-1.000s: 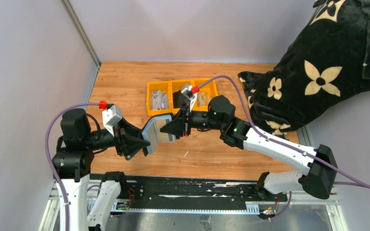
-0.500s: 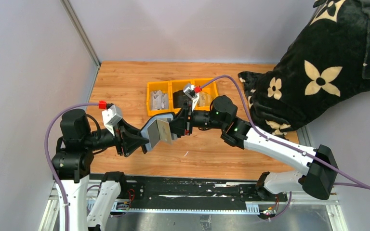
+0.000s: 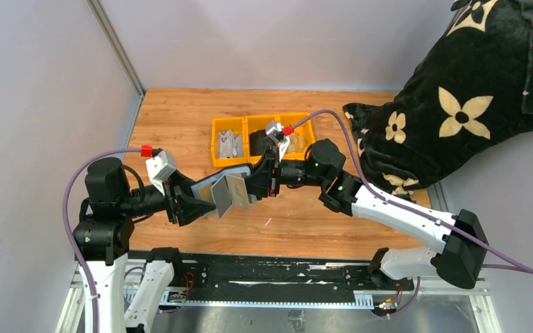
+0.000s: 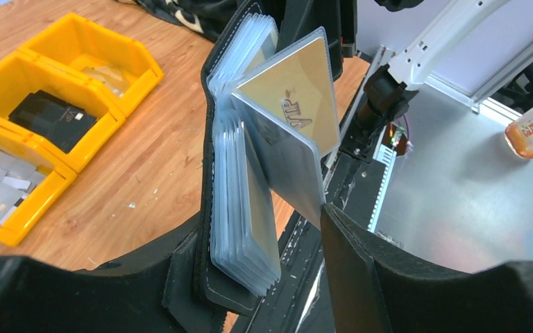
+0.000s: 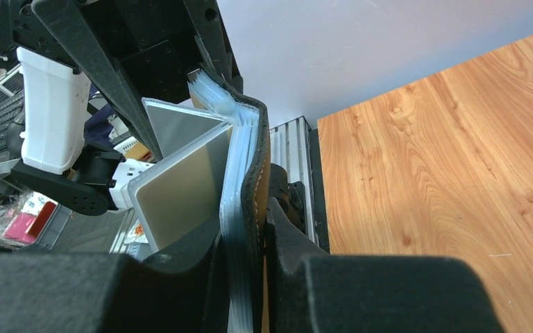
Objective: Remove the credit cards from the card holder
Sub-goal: Remove the credit card from the card holder.
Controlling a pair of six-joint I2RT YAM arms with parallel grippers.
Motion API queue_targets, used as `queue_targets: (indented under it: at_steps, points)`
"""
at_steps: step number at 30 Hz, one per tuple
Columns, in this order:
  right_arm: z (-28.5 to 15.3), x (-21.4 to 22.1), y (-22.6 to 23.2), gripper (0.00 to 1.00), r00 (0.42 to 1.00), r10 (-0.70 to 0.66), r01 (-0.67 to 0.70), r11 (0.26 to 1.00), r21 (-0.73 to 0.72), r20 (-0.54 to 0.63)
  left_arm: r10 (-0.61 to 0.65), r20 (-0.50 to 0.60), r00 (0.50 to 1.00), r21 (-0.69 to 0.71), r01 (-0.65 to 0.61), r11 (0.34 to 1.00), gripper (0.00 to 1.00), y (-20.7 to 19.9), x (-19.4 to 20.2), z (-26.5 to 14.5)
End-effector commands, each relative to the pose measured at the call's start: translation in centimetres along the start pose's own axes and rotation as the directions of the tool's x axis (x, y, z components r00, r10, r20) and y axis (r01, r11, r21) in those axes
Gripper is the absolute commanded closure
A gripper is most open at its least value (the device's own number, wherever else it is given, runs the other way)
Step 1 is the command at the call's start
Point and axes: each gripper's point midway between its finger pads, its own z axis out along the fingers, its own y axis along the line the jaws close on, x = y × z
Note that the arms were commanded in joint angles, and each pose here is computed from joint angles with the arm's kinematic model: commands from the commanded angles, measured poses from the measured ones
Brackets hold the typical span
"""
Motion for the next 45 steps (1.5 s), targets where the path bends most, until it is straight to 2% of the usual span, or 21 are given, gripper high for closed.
queue_targets:
  at_steps: [1, 5, 15, 18, 23, 24, 36, 45]
  points:
    - [-1.3, -3.9, 5.9, 1.0, 0.99, -0.096, 0.113, 0.977, -0.182, 0.102, 0.034, -0.001, 0.999, -0.029, -0.034, 0.999, 0.42, 0.7, 0.1, 0.0]
    - [-1.9, -4.5, 6.4, 1.0, 0.988, -0.111, 0.13, 0.973, -0.192, 0.108, 0.033, 0.0, 0.999, -0.027, -0.033, 0.999, 0.46, 0.7, 0.1, 0.0]
    - [-3.2, -5.2, 8.2, 1.0, 0.988, -0.118, 0.141, 0.957, -0.254, 0.102, 0.045, 0.014, 0.999, 0.006, -0.045, 0.999, 0.46, -0.2, -0.6, -0.1]
    - [-3.2, -5.3, 8.2, 1.0, 0.988, -0.113, 0.137, 0.957, -0.257, 0.104, 0.051, 0.02, 0.999, 0.019, -0.051, 0.999, 0.41, -0.6, -0.8, -0.2]
    - [-3.0, -5.3, 8.1, 1.0, 0.989, -0.108, 0.131, 0.958, -0.256, 0.102, 0.094, 0.07, 0.993, 0.175, -0.105, 0.979, 0.17, -4.3, -1.4, -0.8]
    - [-3.0, -5.3, 8.1, 1.0, 0.989, -0.109, 0.132, 0.957, -0.256, 0.103, 0.101, 0.076, 0.992, 0.189, -0.114, 0.975, 0.15, -4.8, -1.4, -0.9]
    - [-2.7, -5.9, 8.3, 1.0, 0.989, -0.106, 0.129, 0.958, -0.258, 0.101, 0.087, 0.077, 0.993, 0.211, -0.101, 0.972, 0.11, -5.3, -1.2, -1.0]
    - [-1.3, -5.8, 7.7, 1.0, 0.993, -0.045, 0.076, 0.953, -0.293, 0.113, -0.044, 0.036, 0.998, 0.254, 0.034, 0.967, 0.03, -4.6, -1.5, -0.5]
